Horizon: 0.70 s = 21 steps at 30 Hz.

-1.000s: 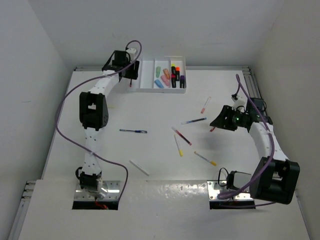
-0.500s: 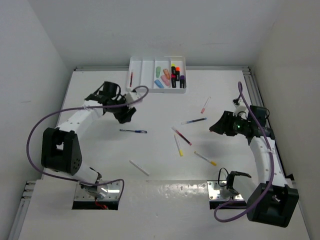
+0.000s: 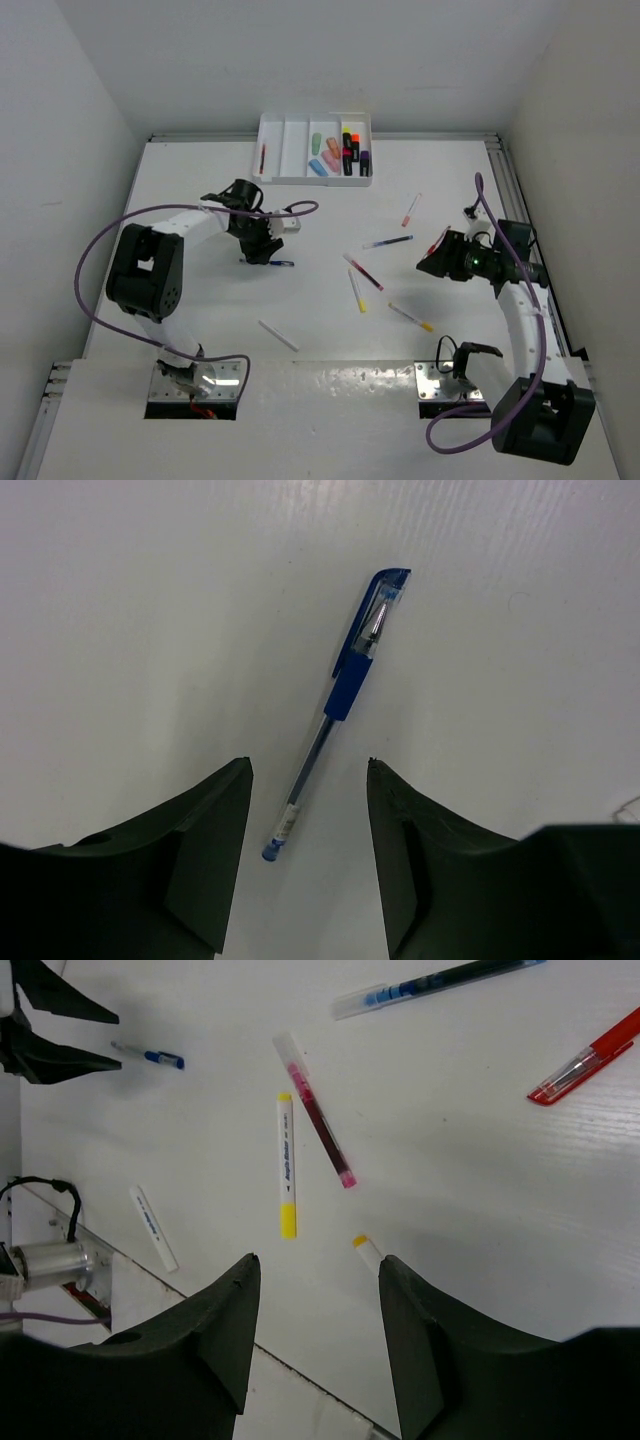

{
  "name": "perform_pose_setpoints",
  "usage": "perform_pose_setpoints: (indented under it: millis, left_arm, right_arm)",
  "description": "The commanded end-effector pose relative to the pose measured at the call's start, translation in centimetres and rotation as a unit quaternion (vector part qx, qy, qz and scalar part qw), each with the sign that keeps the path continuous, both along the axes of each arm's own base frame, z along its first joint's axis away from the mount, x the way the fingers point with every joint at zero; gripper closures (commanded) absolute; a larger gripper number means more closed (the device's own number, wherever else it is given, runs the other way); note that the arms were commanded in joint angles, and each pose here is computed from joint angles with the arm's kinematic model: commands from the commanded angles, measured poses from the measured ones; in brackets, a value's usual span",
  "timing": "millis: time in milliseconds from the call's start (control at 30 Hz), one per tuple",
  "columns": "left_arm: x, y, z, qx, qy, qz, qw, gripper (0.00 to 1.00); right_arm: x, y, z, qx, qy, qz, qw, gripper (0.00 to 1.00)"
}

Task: Sort the stationery into containers
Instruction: Grab a piece of stationery with the left arm

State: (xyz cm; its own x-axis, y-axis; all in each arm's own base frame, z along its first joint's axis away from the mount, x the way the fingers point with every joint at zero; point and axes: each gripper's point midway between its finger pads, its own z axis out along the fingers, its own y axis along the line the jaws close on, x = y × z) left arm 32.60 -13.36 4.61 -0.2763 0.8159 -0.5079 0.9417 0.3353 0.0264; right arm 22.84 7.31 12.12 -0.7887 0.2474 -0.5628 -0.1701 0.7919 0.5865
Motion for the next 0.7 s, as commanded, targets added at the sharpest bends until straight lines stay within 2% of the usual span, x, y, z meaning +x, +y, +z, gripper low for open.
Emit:
perform_pose_setpoints:
  millis: [0,400,500,633,667]
  left_arm:
    - [1.0,-0.8,-0.7,0.015,-0.016,-0.036,0.999,0.45]
    - [0.0,0.4,-3.8,0.082,-0.017,-0.067,0.994,0.67]
    - [-1.2,0.9,-4.8,0.104,-0.007,-0.074,0.992,0.72]
    - [-0.8,1.0,-5.2,0.112,-0.028,-0.078,0.99,0.78]
    - [-0.9,1.1,-5.3,0.115,-0.025,-0.079,0.99,0.84]
  right_arm:
    - [-0.2,0.3,0.3,0.0,-0.011,0.009,1.0,0.49]
    - [0.2,0.3,0.1,0.006,0.0,0.007,1.0,0.49]
    - [0.4,0.2,0.0,0.008,-0.001,0.006,1.0,0.49]
    - [0.8,0.2,-0.1,0.01,0.003,0.005,1.0,0.49]
    - [0.9,0.1,-0.1,0.01,0.003,0.004,1.0,0.49]
